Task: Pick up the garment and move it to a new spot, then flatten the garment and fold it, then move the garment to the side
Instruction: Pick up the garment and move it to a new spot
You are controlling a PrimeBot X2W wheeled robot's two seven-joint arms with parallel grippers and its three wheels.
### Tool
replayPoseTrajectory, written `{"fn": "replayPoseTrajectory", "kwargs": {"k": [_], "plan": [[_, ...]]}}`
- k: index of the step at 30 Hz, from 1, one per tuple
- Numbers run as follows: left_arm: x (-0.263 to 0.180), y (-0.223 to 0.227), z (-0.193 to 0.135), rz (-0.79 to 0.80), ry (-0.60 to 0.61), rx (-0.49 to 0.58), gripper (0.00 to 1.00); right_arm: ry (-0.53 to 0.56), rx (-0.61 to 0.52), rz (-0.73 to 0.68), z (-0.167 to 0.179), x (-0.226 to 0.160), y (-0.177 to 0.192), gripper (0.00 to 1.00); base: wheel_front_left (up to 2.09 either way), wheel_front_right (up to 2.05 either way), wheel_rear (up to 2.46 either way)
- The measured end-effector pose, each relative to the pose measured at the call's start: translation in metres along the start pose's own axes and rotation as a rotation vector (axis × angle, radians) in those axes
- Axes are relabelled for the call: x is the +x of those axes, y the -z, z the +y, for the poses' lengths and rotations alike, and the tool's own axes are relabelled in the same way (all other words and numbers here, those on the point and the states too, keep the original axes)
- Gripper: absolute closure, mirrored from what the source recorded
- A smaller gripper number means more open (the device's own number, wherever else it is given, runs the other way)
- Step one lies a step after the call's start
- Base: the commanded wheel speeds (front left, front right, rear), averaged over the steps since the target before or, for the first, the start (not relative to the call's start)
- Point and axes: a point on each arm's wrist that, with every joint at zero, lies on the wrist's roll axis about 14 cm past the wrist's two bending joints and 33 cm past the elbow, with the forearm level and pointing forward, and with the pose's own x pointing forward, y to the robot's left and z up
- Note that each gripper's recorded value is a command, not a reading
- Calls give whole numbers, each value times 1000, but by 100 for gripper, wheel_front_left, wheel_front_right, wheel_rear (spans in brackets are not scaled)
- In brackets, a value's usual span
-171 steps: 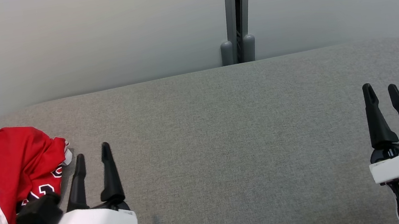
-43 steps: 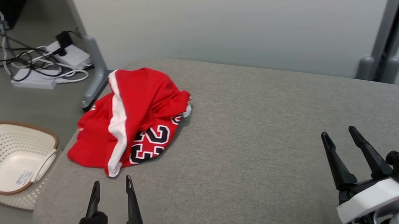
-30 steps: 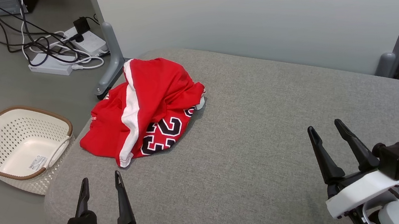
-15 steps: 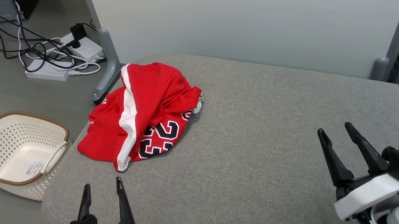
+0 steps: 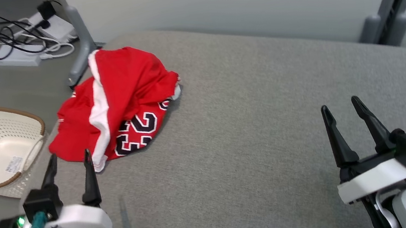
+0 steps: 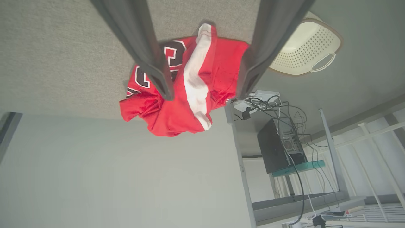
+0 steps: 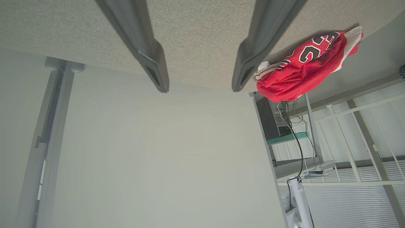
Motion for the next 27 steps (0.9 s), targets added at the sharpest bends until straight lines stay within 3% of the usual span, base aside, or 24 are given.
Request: {"fn": "replayPoseTrajectory", "kwargs": {"k": [15, 18, 27], "plan": [[114, 45, -61, 340, 292, 193, 0, 52, 0, 26, -43, 19, 31, 0, 0, 0, 0], [127, 55, -73, 392, 306, 179, 0, 76, -1, 45, -54, 15, 39, 0, 0, 0, 0], [147, 86, -70, 547, 292, 307, 0, 110, -9, 74, -69, 9, 51, 0, 0, 0, 0]]}}
